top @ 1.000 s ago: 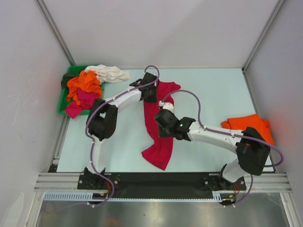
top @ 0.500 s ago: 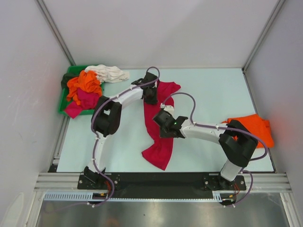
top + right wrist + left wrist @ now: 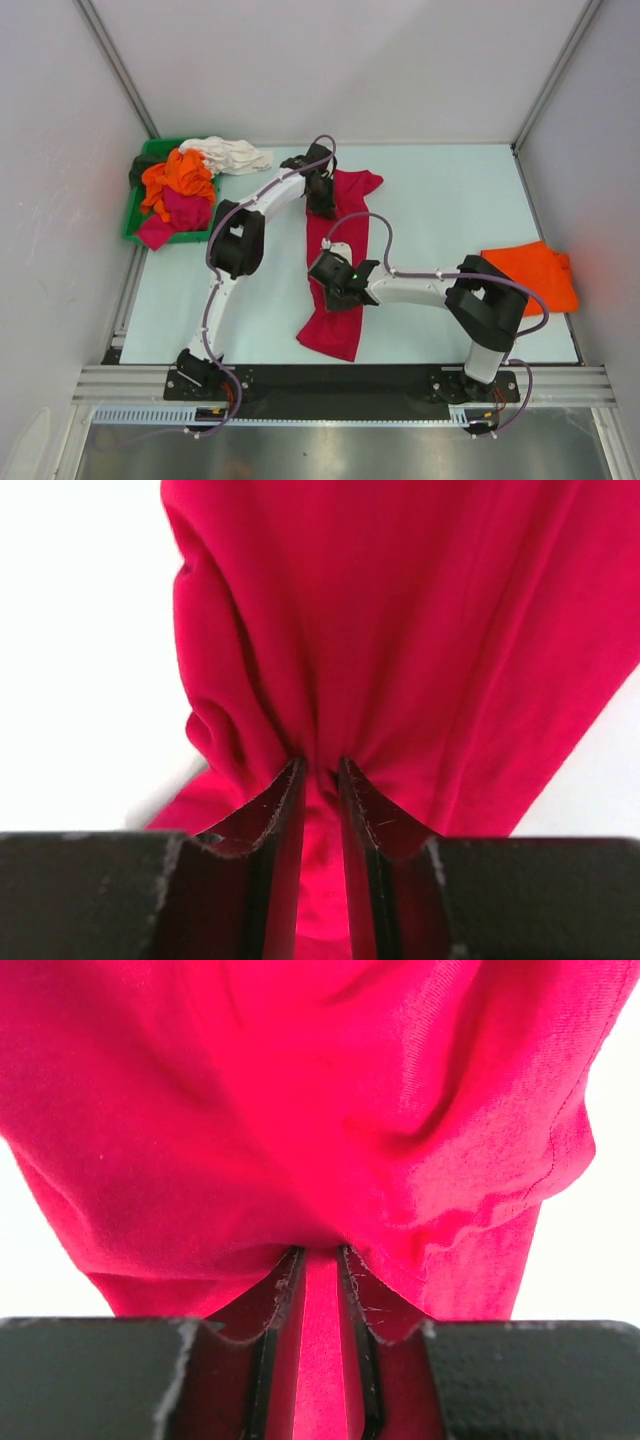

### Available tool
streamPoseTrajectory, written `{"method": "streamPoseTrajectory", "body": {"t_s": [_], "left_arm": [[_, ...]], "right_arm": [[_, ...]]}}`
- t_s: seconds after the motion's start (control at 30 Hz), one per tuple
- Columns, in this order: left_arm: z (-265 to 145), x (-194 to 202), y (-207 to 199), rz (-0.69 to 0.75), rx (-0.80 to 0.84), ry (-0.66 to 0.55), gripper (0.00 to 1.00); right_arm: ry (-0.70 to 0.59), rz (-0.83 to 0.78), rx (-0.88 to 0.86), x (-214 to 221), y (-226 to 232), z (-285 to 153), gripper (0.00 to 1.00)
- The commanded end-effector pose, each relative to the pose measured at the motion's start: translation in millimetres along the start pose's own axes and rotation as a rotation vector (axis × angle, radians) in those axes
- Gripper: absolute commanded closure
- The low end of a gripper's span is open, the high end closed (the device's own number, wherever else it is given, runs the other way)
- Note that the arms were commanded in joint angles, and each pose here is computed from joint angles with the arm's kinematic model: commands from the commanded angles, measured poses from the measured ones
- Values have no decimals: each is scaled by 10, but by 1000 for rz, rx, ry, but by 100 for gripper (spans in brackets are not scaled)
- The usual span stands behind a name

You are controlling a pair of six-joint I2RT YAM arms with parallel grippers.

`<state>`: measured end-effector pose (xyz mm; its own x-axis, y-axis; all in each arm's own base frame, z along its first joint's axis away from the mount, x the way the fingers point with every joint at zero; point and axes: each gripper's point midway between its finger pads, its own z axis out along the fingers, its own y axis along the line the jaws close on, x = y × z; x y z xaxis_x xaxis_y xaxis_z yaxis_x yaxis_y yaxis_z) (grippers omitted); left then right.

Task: Fold and stack the t-shirts
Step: Rotate the tshirt 90 degrees

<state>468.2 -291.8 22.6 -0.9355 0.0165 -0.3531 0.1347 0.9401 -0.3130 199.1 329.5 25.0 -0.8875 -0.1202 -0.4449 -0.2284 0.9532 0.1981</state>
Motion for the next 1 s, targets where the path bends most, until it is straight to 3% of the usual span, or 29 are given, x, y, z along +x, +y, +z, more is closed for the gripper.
{"method": "streamPoseTrajectory", "body": {"t_s": [0.0, 0.4, 0.57, 0.7, 0.83, 0.9, 0.97], "left_arm": [[203, 10, 104, -9, 10, 31, 75], [109, -175, 156, -26, 28, -1, 65], [-367, -376, 34, -2, 35, -108, 60], [-1246, -590, -103, 13, 41, -280, 58], [-1617, -182, 63, -9, -3, -314, 57], [-1699, -11, 121, -29, -11, -337, 58], [-1703, 412, 219, -32, -24, -301, 58]], "right_arm": [[80, 7, -35, 338, 84, -110, 75], [207, -19, -38, 1062, 123, -130, 74], [1, 28, 14, 383, 4, -356, 61], [-178, 117, 55, -381, -229, -642, 50], [-266, 140, 81, -711, -454, -855, 44], [-266, 143, 97, -672, -552, -864, 44], [-255, 149, 95, -598, -596, -820, 44]]}}
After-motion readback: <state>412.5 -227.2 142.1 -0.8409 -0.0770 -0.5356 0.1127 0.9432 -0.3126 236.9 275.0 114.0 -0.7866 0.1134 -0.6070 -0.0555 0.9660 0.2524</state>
